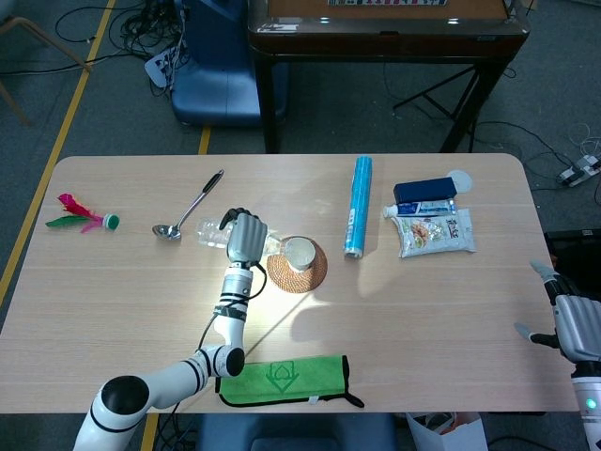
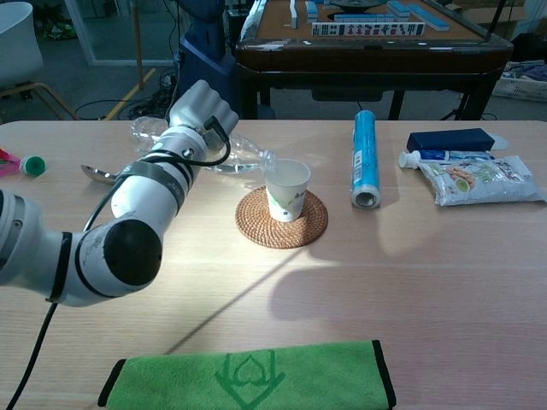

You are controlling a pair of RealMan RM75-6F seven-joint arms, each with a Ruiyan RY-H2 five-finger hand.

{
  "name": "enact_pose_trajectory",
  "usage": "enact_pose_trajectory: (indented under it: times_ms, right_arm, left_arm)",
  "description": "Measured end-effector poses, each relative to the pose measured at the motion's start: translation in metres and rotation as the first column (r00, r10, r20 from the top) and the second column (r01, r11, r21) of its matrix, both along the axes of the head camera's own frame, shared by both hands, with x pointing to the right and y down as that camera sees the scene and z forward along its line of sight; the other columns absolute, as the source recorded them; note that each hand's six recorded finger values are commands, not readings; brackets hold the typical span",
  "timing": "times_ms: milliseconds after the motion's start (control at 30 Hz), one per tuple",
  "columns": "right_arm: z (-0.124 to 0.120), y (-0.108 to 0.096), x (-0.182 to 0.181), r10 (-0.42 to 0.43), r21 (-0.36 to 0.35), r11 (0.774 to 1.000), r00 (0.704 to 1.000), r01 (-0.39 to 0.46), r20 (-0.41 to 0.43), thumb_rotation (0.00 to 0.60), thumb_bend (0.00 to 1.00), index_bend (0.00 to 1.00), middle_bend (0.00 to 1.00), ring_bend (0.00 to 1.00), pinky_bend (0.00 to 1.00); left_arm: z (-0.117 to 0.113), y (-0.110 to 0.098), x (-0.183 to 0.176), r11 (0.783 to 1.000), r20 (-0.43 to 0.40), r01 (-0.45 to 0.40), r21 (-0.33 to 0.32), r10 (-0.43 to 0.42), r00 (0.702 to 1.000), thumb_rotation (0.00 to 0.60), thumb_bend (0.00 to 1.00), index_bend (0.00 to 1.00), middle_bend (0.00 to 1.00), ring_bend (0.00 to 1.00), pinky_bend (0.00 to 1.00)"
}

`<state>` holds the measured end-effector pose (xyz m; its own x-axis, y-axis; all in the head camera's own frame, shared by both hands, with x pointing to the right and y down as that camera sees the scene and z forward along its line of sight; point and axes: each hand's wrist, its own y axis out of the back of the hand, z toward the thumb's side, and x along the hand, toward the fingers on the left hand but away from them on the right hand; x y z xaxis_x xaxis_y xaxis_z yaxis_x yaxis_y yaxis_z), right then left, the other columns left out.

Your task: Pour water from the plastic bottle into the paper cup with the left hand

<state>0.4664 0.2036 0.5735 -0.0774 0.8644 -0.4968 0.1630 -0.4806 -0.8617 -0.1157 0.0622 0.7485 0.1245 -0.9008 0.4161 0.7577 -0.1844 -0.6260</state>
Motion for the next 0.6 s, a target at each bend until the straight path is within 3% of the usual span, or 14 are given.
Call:
enact_pose_trajectory:
  times_ms: [600]
  right_arm:
    - [0.0013, 0.0002, -0.0002, 0.0, -0.005, 1.0, 1.0, 0.0, -0.001, 0.6, 0.0, 0.12, 0.18, 0.16, 0.4]
  left_arm:
    - [0.0014, -0.0007, -0.0019, 1.0, 0.027, -0.002, 0.008, 0.002, 1.0, 0.6, 0.02, 0.64, 0.67, 0.59, 0.63]
